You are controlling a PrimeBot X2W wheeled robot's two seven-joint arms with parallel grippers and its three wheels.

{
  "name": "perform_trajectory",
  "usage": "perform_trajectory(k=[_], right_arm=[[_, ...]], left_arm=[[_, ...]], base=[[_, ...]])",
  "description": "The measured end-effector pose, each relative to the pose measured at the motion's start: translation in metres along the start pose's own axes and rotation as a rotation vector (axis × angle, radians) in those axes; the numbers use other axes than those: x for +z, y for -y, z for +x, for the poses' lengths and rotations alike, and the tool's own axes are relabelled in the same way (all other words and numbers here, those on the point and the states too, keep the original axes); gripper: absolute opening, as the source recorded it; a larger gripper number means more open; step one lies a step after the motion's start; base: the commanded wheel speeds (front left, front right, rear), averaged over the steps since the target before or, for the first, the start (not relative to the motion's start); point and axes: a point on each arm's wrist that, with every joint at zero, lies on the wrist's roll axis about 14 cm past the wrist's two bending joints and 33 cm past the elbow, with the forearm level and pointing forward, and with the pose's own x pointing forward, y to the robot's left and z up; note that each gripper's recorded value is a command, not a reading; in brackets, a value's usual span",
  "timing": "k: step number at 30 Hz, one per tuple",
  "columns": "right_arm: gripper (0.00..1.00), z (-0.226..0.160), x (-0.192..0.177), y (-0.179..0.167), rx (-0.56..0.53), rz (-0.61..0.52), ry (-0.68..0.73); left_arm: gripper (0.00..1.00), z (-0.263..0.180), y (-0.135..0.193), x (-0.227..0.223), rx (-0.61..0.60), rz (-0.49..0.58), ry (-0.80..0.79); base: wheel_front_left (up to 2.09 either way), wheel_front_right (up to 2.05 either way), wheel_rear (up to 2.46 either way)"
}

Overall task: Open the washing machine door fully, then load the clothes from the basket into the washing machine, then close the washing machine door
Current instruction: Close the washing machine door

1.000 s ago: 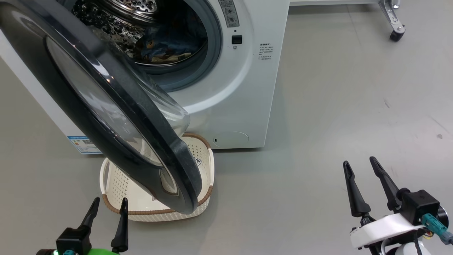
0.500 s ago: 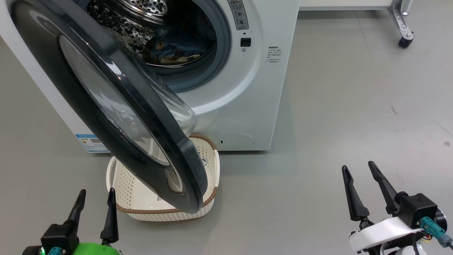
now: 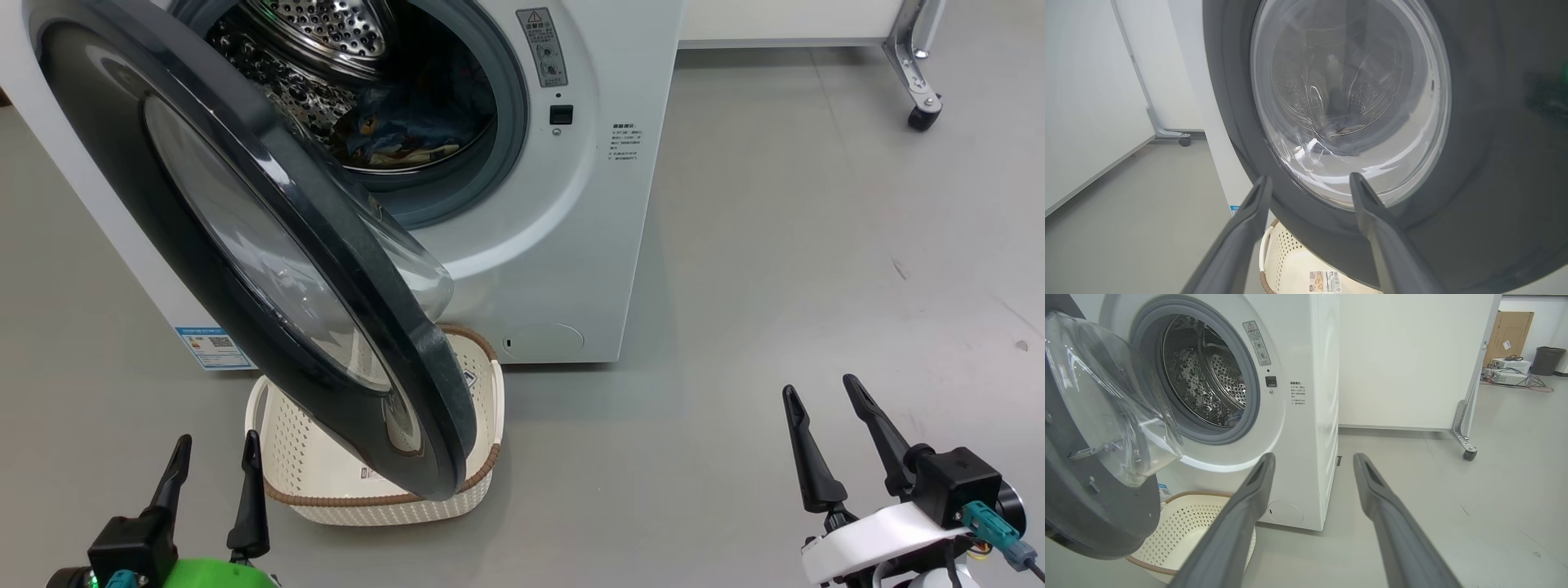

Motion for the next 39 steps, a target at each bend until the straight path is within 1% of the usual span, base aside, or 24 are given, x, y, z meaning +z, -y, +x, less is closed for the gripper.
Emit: perform_trajectory(k=[17,27,28,30,39], right_arm=[[1.0,-0.004,0.007,0.002,-0.007,-0.009,0.021],[1.0,-0.005,0.009,0.002,-0.005,-0.012,0.026],[0.78,-0.005,0.009,0.001,-0.002,-0.012,0.026],[0.0,-0.005,0.009,0.0,0.001,-0.012,0.027],[0.0,-0.004,0.009,-0.004,0.011,-0.01,0.029]], left_arm=[[1.0,0.001,0.012,0.008,-0.028,-0.003,0.028],[1.0,0.001,0.013,0.011,-0.031,0.001,0.038],[1.0,0.001,0.013,0.011,-0.032,0.001,0.038],[1.0,0.001,0.014,0.011,-0.033,0.001,0.039],[1.0,-0.001,0.015,0.01,-0.035,-0.002,0.036]], base=[[0.0,0.0,0.0],[0.0,0.0,0.0],[0.0,0.0,0.0],[0.0,0.0,0.0],[0.0,0.0,0.0]])
